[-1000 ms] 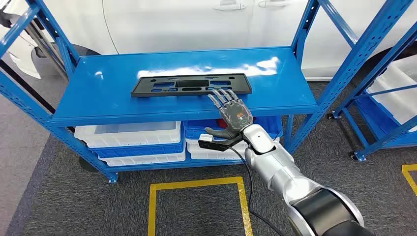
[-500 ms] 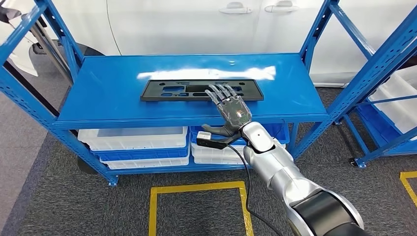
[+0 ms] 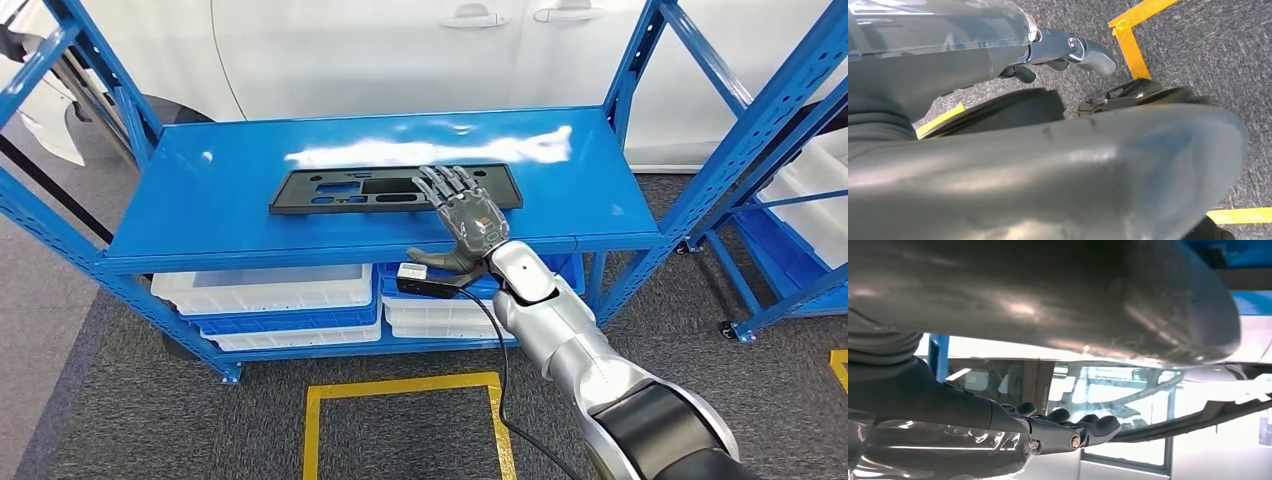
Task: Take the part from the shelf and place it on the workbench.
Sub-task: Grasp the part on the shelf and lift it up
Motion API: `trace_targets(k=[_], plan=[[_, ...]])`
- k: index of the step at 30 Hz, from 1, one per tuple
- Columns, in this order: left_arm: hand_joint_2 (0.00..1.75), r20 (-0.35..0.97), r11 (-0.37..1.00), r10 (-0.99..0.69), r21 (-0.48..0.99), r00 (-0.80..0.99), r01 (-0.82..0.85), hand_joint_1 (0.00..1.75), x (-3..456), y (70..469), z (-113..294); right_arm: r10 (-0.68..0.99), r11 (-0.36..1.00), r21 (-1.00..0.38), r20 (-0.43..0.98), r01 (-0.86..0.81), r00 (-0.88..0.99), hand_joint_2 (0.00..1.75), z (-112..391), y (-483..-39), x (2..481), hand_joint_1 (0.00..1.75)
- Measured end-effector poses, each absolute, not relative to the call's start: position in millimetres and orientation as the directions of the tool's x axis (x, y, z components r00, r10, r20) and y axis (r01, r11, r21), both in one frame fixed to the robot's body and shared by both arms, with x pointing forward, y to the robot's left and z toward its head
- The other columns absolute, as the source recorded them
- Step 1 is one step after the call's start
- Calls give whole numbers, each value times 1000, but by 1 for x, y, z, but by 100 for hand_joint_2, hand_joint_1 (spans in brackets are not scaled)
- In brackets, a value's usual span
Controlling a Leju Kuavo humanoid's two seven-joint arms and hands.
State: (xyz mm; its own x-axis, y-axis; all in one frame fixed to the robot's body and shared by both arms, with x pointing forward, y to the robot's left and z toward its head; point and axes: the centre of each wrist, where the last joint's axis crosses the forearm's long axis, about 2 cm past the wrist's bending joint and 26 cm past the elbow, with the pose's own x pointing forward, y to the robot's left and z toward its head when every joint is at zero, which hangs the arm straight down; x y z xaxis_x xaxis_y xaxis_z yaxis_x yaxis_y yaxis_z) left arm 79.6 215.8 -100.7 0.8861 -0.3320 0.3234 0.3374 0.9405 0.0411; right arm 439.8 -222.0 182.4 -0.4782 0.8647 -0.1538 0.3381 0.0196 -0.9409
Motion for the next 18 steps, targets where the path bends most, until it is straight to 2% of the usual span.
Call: trace_targets(k=[18], plan=[[0,313,934,-354,71,881,350,0,81,217,-101,866,22,-946,-143,324,-478,0,176,-223,437,0]])
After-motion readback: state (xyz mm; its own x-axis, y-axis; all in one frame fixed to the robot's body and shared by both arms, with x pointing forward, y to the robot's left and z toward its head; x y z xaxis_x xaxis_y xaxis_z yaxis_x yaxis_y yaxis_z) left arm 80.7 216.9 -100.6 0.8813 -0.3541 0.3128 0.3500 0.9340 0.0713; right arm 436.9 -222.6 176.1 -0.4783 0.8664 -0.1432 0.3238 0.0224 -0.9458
